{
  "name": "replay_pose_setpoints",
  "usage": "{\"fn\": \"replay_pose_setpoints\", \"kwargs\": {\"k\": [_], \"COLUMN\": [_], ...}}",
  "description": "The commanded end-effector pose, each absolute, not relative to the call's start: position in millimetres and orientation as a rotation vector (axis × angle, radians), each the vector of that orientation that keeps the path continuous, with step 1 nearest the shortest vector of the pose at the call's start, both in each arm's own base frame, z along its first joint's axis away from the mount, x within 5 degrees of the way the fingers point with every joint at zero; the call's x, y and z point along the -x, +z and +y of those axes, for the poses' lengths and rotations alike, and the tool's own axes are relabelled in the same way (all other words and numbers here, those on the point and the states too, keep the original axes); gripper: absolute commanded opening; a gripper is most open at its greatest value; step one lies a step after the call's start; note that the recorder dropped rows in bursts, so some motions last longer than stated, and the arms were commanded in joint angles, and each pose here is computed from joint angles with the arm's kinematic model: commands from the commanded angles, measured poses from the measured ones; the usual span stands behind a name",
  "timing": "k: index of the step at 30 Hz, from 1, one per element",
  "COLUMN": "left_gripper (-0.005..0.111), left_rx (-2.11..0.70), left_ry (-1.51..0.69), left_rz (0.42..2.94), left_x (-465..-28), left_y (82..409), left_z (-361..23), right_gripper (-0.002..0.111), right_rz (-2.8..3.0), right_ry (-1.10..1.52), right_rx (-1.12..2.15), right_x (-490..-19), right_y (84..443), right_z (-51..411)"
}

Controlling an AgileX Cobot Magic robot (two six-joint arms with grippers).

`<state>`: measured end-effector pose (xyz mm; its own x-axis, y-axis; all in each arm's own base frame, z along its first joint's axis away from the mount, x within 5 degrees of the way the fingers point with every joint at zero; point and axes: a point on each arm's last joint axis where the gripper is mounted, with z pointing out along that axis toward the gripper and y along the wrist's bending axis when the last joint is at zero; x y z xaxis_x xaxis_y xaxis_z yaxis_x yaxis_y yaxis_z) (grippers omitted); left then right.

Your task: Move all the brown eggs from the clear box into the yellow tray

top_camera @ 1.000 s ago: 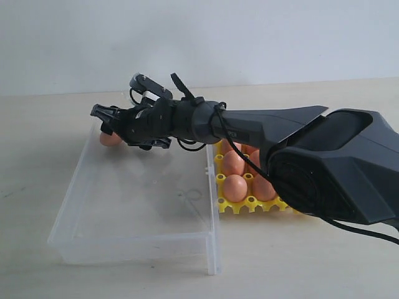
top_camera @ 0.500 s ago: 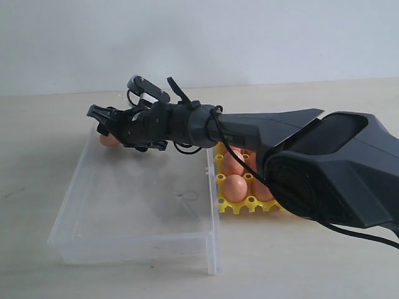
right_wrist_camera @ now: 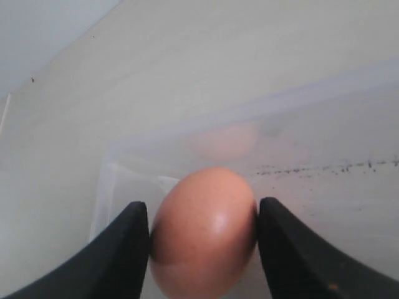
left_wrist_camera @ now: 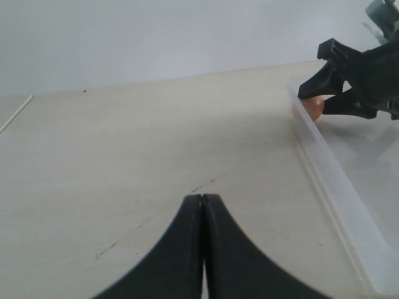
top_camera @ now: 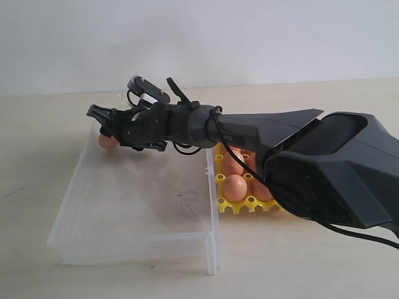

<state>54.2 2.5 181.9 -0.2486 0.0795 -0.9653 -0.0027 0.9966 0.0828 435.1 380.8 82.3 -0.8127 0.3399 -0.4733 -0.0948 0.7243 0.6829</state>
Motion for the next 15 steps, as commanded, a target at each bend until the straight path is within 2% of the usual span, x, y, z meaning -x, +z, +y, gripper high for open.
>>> {"fn": "replay_pose_setpoints", "kwargs": {"k": [1,15], "left_gripper": [0.000,0.000], "left_rx": [-0.049,-0.049], "left_ry": [0.072,0.072], "left_rz": [1.800,1.800], "left_x": [-54,-54], "left_y": [185,185], "left_z": [2,2], "right_gripper": [0.000,0.000], "right_rz": [2.328,2.398], "right_ry": [0.960,0.873], "right_rx": [-0.129,0.090], "right_x": [-433,-417], "right_y": [92,117], "right_z": [385,390]}}
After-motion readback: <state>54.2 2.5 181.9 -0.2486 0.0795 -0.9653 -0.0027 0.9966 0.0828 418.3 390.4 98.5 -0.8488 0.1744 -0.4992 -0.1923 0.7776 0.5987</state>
